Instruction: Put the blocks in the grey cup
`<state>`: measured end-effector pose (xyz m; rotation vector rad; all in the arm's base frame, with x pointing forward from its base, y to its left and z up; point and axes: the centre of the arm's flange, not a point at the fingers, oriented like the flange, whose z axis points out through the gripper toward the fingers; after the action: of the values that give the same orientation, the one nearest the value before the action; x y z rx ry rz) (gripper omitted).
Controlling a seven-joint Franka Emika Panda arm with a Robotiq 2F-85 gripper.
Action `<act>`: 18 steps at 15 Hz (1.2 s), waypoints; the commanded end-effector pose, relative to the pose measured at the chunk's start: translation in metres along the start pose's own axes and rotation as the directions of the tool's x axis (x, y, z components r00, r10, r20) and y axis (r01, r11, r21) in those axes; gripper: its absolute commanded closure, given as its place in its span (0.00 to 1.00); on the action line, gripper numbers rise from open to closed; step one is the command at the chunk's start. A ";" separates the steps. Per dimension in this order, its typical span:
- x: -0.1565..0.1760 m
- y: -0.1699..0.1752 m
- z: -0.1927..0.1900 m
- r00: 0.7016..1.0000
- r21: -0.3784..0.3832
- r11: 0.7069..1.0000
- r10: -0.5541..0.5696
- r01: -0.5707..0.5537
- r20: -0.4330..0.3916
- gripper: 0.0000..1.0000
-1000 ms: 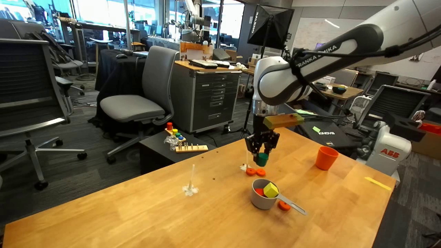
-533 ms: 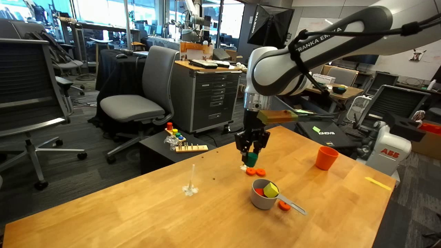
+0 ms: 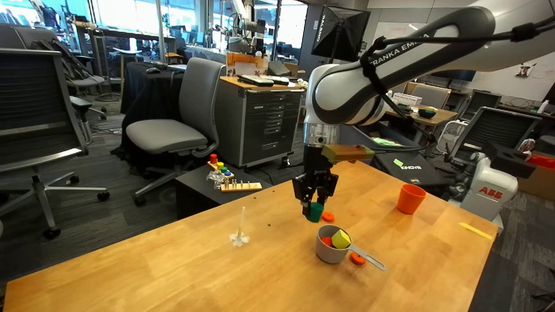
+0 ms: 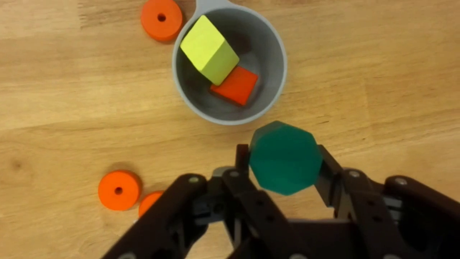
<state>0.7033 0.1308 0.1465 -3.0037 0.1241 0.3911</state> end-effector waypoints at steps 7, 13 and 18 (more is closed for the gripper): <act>-0.041 -0.011 0.014 0.998 -0.012 1.000 -0.012 0.013 0.061 0.79; -0.051 -0.002 0.017 0.997 -0.029 1.000 0.000 0.002 0.079 0.29; -0.055 0.004 0.017 0.997 -0.062 0.998 0.008 -0.003 0.079 0.00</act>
<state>0.6603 0.1365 0.1300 -3.0229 0.0994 0.5330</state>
